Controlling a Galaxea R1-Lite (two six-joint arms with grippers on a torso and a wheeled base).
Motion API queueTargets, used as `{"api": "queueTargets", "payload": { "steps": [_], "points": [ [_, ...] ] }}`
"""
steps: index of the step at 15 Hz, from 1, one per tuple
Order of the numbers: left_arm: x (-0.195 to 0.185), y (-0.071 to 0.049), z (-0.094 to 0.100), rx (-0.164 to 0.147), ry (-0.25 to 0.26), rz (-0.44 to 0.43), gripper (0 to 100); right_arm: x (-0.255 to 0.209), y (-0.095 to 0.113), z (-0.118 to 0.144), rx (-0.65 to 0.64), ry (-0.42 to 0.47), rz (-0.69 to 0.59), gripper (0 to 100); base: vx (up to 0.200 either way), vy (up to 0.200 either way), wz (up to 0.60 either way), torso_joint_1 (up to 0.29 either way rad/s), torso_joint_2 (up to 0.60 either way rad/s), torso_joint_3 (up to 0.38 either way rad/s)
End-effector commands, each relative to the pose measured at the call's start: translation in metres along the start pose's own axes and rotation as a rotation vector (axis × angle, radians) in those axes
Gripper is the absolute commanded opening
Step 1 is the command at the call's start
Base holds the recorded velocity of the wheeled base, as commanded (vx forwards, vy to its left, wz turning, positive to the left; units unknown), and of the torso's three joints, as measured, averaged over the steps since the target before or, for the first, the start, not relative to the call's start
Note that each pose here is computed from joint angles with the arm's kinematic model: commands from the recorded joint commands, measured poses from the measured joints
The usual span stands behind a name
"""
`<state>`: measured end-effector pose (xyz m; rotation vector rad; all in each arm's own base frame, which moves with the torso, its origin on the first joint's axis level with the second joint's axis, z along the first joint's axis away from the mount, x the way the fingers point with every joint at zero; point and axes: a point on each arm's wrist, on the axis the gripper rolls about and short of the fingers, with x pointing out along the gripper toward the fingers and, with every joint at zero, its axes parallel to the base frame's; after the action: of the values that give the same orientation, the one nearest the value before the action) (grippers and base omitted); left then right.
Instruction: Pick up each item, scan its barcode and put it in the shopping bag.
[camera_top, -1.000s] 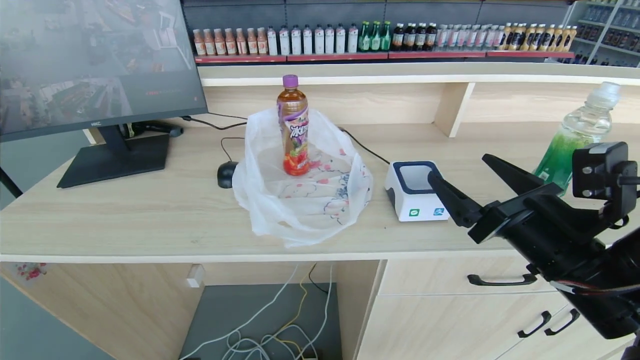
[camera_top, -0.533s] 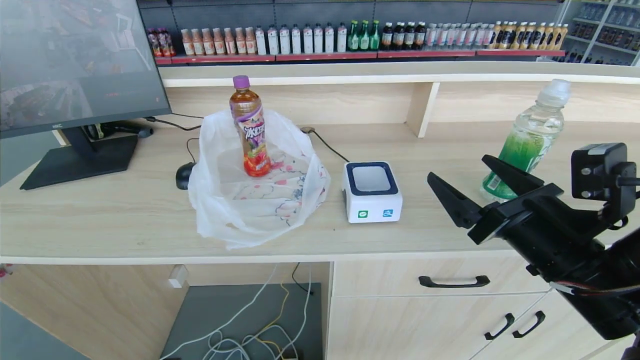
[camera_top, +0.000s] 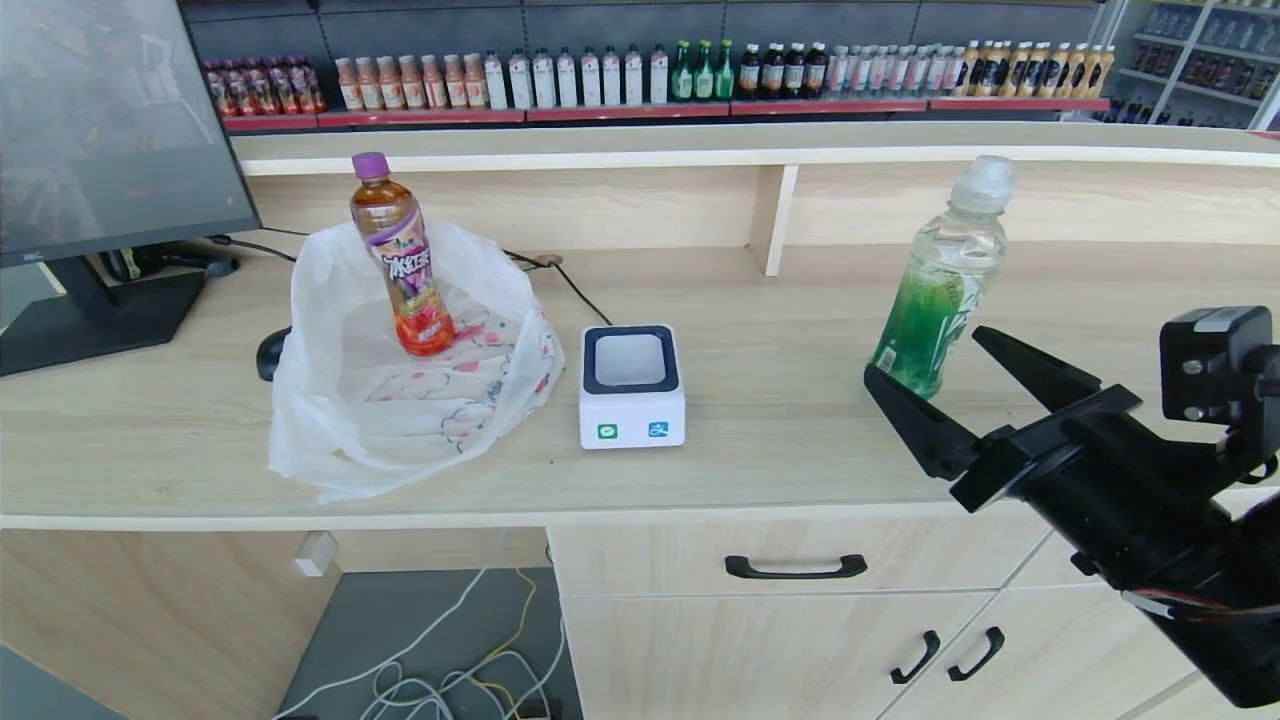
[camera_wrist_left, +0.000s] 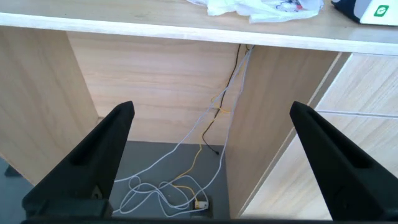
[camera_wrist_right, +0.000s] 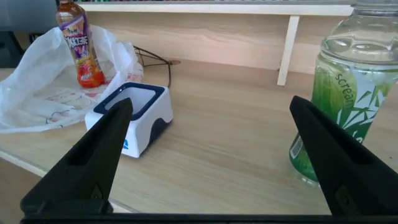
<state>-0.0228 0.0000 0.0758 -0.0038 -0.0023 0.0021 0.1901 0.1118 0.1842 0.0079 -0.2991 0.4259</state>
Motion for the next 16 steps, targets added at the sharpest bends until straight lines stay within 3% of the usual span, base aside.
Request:
{"api": "queueTargets", "payload": {
  "steps": [1, 4, 13, 16],
  "points": [
    [0.000, 0.000, 0.000, -0.001, -0.001, 0.001, 100, -0.002, 0.000, 0.000, 0.000, 0.003, 0.002, 100, 0.000, -0.200, 0.00, -0.007, 0.00, 0.007],
    [0.000, 0.000, 0.000, 0.001, 0.001, 0.001, 100, -0.002, 0.000, -0.001, -0.001, 0.005, 0.000, 100, 0.000, -0.200, 0.00, 0.002, 0.00, 0.004],
    [0.000, 0.000, 0.000, 0.010, 0.001, -0.001, 100, -0.012, -0.002, -0.010, -0.011, 0.061, -0.002, 100, 0.000, 0.000, 0.00, 0.000, 0.00, 0.000],
    [0.000, 0.000, 0.000, 0.010, 0.001, -0.001, 100, -0.001, -0.006, -0.010, -0.016, 0.044, -0.026, 100, 0.000, 0.000, 0.00, 0.000, 0.00, 0.000]
  ]
}}
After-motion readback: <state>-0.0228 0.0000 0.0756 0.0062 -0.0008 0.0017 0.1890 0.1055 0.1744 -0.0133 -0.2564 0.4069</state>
